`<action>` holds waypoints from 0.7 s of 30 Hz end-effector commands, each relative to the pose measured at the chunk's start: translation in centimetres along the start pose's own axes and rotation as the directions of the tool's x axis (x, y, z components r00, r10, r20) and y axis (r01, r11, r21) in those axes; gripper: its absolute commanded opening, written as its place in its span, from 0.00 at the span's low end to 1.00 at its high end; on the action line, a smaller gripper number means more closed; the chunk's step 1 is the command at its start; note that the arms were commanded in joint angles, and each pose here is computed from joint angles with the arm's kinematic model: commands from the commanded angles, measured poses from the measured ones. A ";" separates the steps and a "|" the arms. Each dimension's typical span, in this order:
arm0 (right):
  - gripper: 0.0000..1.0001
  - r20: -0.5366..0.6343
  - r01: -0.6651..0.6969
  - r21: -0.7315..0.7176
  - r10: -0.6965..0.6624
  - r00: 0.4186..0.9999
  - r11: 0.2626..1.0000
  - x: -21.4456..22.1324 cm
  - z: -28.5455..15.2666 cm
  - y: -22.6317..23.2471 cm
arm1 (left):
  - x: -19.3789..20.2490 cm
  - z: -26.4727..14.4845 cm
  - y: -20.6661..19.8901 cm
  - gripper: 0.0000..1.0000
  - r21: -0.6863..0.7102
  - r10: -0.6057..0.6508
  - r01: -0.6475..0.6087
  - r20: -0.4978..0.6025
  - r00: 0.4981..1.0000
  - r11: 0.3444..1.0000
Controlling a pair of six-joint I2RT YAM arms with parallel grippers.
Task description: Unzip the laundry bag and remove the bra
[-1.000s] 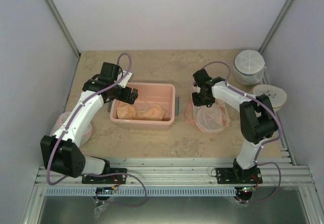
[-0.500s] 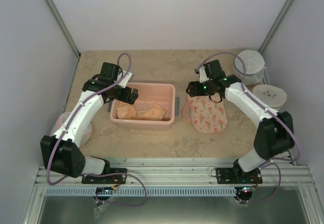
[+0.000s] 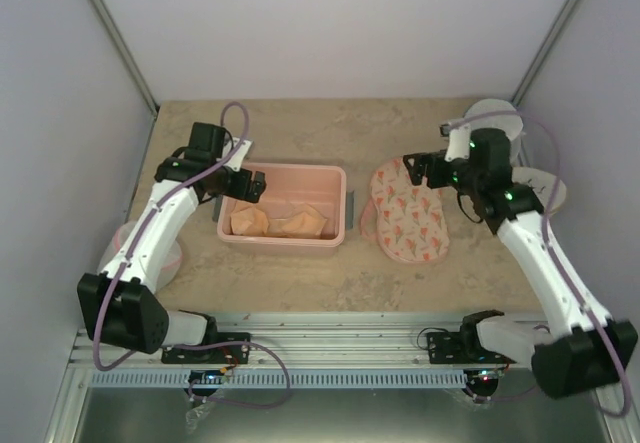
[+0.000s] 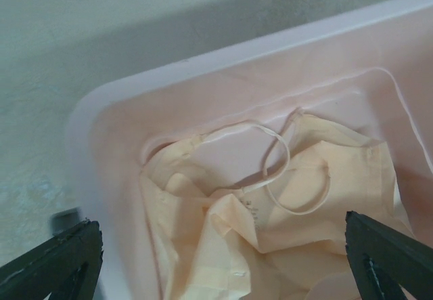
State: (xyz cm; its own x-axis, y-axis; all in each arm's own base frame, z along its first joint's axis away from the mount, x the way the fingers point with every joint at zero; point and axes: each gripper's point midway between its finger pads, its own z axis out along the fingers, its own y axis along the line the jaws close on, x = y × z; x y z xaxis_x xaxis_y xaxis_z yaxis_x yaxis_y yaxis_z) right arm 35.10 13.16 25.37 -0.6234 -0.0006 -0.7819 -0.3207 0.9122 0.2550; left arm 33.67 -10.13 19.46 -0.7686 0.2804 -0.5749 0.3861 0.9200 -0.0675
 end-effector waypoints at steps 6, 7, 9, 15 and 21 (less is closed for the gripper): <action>0.98 0.434 0.190 -0.021 -0.163 0.886 0.982 -3.6 -6.6 1.5 | -1.4 -6.4 3.5 0.99 -0.112 -0.099 0.125 0.215 0.972 0.986; 0.98 0.443 0.207 -0.018 -0.178 0.879 0.978 -3.4 -6.8 1.6 | -1.1 -7.0 4.1 0.99 -0.145 -0.101 0.138 0.238 0.966 0.980; 0.98 0.456 0.229 -0.014 -0.197 0.868 0.973 -2.9 -7.1 1.7 | -0.7 -8.7 5.1 0.99 -0.224 -0.070 0.147 0.316 0.946 0.963; 0.98 0.503 0.258 -0.026 -0.210 0.838 0.966 -0.6 -7.5 1.9 | 1.8 -14.9 5.8 0.99 -0.350 0.066 0.255 0.694 0.717 0.902; 0.98 0.556 0.253 -0.025 -0.197 0.808 0.967 2.3 -7.5 1.3 | 4.9 -13.0 7.3 0.99 -0.273 -0.018 0.431 0.828 0.560 0.860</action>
State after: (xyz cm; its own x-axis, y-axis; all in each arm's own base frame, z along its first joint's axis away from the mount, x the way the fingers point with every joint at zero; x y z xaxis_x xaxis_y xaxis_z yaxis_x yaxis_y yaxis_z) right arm 28.64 11.49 27.90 -0.1350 0.0253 -0.9905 -0.4786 0.8736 0.0876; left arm 25.10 -0.28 26.91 -0.1507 0.0421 -0.9877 -0.0203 0.9987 0.0457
